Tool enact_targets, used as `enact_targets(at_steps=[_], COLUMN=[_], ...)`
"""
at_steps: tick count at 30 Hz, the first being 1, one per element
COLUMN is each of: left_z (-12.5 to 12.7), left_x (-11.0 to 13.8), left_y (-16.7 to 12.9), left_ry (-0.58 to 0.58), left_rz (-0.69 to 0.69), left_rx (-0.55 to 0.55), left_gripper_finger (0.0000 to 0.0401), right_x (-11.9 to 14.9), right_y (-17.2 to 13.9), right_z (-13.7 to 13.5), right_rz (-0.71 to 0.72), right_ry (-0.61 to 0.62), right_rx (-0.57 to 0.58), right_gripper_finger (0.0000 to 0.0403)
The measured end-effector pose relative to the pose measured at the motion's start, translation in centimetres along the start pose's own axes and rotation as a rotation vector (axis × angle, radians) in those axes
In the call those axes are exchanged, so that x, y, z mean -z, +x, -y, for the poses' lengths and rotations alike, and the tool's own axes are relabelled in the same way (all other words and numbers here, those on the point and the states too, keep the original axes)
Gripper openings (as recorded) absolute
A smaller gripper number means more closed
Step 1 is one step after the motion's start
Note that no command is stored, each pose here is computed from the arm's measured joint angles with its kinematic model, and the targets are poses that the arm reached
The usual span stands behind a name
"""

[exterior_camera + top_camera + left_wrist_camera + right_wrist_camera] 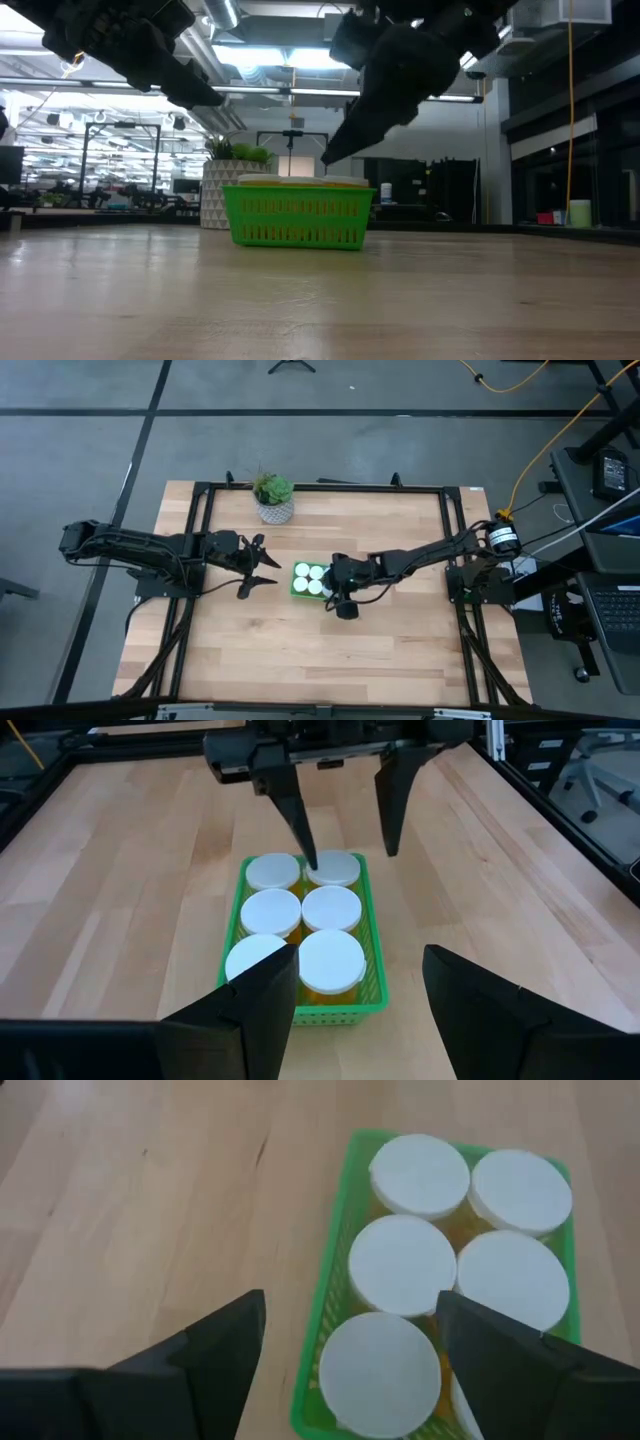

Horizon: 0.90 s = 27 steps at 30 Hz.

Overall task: Pick and place pill bottles into a basket
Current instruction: Return to Home Position

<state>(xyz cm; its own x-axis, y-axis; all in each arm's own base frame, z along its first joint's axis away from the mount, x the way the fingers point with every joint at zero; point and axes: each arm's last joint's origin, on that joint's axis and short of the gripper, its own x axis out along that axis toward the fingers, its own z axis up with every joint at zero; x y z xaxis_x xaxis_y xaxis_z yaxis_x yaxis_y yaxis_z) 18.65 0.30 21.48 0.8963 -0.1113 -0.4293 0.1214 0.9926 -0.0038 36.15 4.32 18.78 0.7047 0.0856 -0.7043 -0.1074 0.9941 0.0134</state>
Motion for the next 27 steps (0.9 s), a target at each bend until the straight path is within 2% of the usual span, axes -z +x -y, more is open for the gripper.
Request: enact_targets(at_steps=[10, 15, 19, 24, 27], left_z=[0.0, 0.0, 0.0, 0.0, 0.0], left_x=[0.0, 0.0, 0.7, 1.3, 1.2], left_y=[0.0, 0.0, 0.2, 0.3, 0.3], left_ry=[0.004, 0.012, 0.038, 0.059, 0.049], left_rz=[0.000, -0.004, 0.000, 0.051, 0.060], left_rx=[-0.001, -0.003, -0.004, -0.009, -0.009], left_gripper_finger=[0.0210, 0.0210, 0.0210, 0.0210, 0.0210], right_x=[-0.9, -2.2, -2.8, -0.3, 1.9], right_y=[-1.3, -5.2, -8.8, -10.8, -10.6], right_z=[0.7, 0.9, 1.0, 1.1, 1.2], right_rz=[-0.082, -0.032, 0.058, 0.110, 0.220], right_ry=[-0.011, -0.022, -0.014, 0.051, 0.088], right_rx=[0.033, 0.160, 0.193, 0.241, 0.236], right_gripper_finger=[0.0290, 0.0279, 0.0276, 0.0276, 0.0268])
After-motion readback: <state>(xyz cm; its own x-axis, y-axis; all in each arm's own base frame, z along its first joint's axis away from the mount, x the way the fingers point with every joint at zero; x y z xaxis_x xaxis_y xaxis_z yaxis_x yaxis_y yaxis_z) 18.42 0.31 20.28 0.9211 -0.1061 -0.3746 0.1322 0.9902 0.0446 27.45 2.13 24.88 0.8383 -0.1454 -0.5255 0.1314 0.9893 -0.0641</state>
